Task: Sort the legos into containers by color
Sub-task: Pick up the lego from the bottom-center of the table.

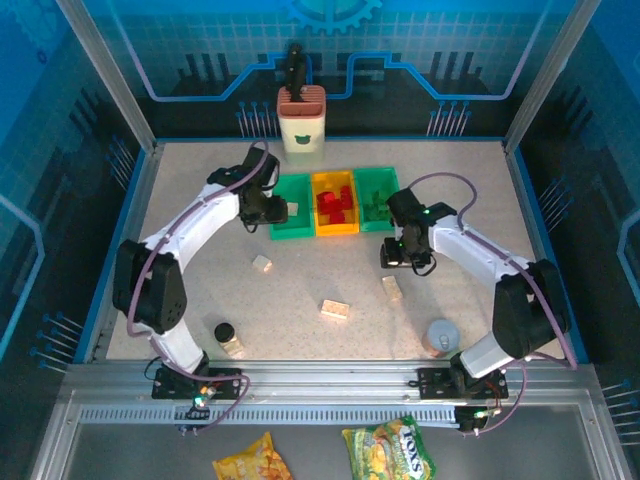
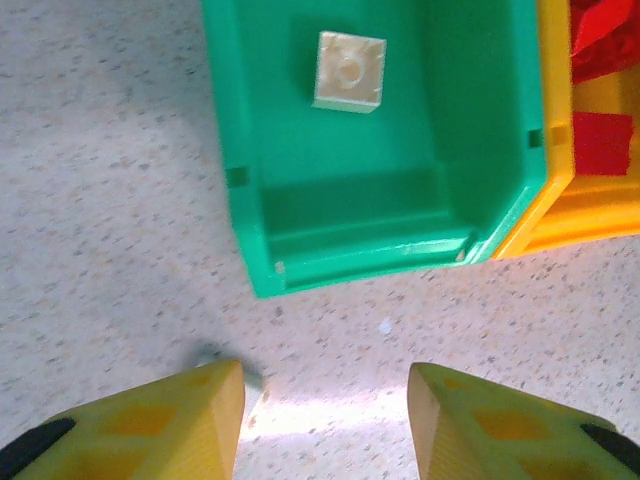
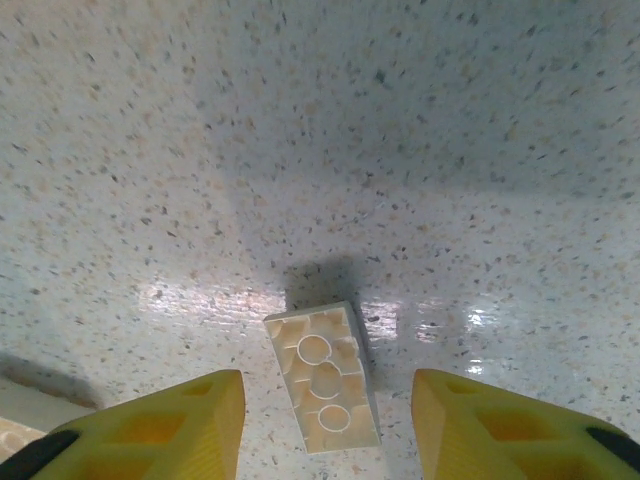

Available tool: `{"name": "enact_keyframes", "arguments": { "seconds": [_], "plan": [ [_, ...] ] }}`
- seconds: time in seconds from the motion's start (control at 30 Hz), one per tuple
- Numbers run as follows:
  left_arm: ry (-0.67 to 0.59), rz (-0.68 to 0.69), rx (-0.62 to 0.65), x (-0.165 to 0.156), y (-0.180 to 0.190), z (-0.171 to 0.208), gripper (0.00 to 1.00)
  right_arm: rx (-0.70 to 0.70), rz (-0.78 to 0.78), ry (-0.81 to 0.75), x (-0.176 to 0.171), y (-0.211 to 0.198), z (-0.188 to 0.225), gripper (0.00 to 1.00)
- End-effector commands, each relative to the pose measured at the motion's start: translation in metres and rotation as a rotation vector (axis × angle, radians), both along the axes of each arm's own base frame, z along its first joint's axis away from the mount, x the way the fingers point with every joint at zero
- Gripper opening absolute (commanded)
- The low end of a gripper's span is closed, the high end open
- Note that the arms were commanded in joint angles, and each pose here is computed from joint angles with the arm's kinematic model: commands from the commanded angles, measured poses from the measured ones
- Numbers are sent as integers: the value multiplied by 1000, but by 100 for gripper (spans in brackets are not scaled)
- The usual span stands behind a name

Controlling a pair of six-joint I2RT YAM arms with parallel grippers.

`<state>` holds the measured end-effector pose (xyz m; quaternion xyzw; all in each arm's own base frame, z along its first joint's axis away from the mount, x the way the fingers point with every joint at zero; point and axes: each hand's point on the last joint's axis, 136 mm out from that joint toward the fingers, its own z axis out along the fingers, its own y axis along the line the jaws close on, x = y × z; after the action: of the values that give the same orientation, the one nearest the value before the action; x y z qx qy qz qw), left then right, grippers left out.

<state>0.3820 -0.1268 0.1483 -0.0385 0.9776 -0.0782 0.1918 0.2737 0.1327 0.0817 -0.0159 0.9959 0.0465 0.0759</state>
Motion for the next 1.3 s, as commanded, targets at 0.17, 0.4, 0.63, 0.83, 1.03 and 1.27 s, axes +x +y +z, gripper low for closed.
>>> {"name": "enact_keyframes", "arguments": {
  "seconds": [0.17, 0.4, 0.63, 0.83, 1.03, 1.27],
  "plan": [
    [-16, 22, 14, -31, 48, 22, 49, -87, 92, 62, -12, 7, -27, 53],
    [-74, -4, 43, -39, 63, 26, 50, -98, 115, 94, -13, 10, -40, 53],
    [-154, -29, 21, -39, 60, 22, 50, -117, 145, 126, -14, 14, -51, 50],
    [-171, -42, 38, -39, 62, 22, 50, -139, 144, 142, -14, 12, -57, 47],
    [-182, -47, 23, -39, 60, 21, 50, -145, 136, 142, -14, 11, -56, 42],
    [-187, -49, 12, -39, 58, 21, 49, -147, 138, 130, -12, 13, -49, 38]
  ]
}}
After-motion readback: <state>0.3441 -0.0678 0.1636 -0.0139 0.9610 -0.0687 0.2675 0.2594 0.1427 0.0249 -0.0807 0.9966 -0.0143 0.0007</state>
